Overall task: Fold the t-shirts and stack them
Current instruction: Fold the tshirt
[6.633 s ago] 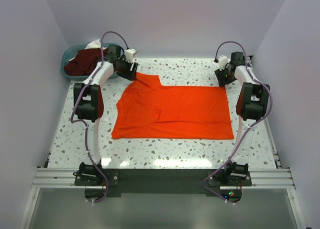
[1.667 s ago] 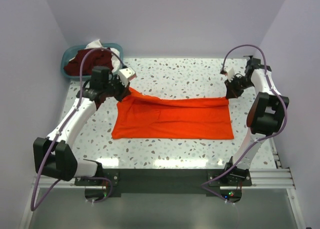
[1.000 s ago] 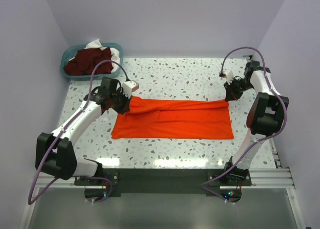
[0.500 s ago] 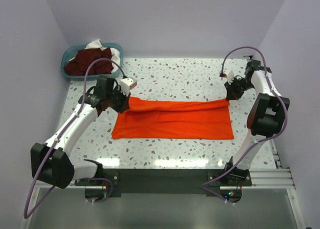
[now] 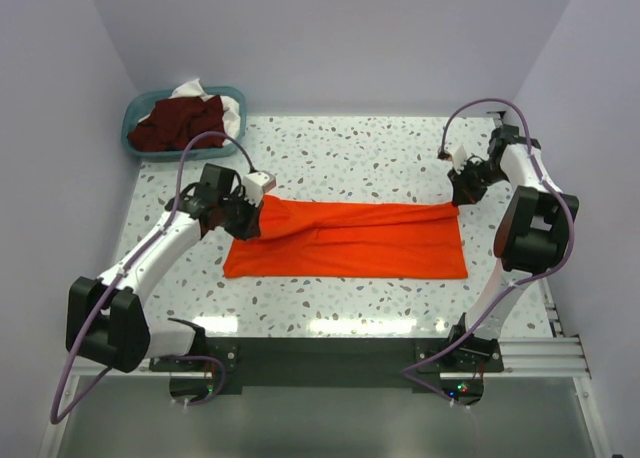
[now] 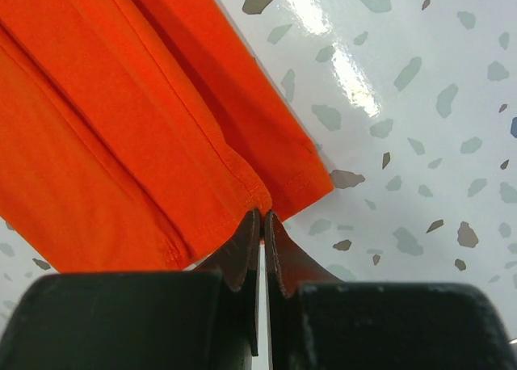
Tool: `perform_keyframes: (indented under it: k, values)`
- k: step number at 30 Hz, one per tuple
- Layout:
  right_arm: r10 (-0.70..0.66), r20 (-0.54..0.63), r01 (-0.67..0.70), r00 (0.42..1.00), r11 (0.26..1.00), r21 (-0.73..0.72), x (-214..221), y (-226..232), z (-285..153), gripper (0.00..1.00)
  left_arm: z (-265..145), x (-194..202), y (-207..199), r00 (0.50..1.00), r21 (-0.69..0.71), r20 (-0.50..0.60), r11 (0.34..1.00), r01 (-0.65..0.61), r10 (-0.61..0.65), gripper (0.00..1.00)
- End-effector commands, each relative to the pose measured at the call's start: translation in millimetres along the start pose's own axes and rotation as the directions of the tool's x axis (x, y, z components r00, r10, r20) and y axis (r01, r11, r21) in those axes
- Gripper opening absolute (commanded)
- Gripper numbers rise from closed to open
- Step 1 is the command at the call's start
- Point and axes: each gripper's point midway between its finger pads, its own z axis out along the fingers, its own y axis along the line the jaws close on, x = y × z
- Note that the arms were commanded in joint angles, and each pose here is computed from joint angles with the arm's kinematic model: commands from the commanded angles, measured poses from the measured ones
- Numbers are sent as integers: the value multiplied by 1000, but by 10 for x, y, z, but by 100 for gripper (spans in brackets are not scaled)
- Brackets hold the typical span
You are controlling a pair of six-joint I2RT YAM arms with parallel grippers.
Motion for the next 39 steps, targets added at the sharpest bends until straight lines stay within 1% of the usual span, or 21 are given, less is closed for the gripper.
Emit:
perform_keyframes:
  k: [1,4,7,10,18,21,23,27,31,34,36,37,38,39]
  values:
    - [-74,51,69,996,994,90,-197,-124,-244,0,-92,-149,-75,998,18,60,1000,-3,2,0]
    - [-83,58,77,995,992,101,-254,-151,-300,0,-240,-311,-133,992,27,118,999,-37,34,0]
    - [-81,55,76,995,992,103,-255,-167,-313,0,-297,-376,-162,991,32,133,999,-33,28,0]
    - [-80,58,75,995,993,96,-250,-157,-290,0,-290,-294,-243,995,60,98,998,-11,5,0]
    - [-84,41,81,996,993,81,-156,-95,-210,0,-189,-51,-357,999,94,38,996,-1,-2,0]
    - [-84,29,82,996,994,69,-105,-68,-173,0,-147,-23,-259,1000,46,23,999,-10,9,0]
    - [-93,15,92,996,994,63,-50,-39,-143,0,-103,44,-220,1000,36,-14,999,-3,4,0]
    - [-119,-13,119,993,990,70,21,-36,-138,0,-67,81,-142,999,8,-40,1000,-24,25,0]
    - [-137,-40,140,990,987,82,78,-76,-130,0,-49,103,-101,998,-5,-58,999,-40,40,0]
    - [-160,-64,165,985,983,82,129,-85,-113,1,-20,138,-118,996,15,-69,998,-61,62,0]
    - [-165,-76,170,983,984,61,169,-44,-114,12,18,185,-157,994,49,-78,996,-74,78,0]
    - [-169,-86,174,982,984,44,194,-5,-126,23,47,212,-173,992,70,-84,993,-91,96,0]
    - [-166,-90,170,982,985,35,201,25,-133,27,69,225,-189,990,88,-87,991,-99,107,0]
    - [-175,-97,179,980,983,29,215,37,-152,34,109,263,-243,988,128,-99,986,-103,116,0]
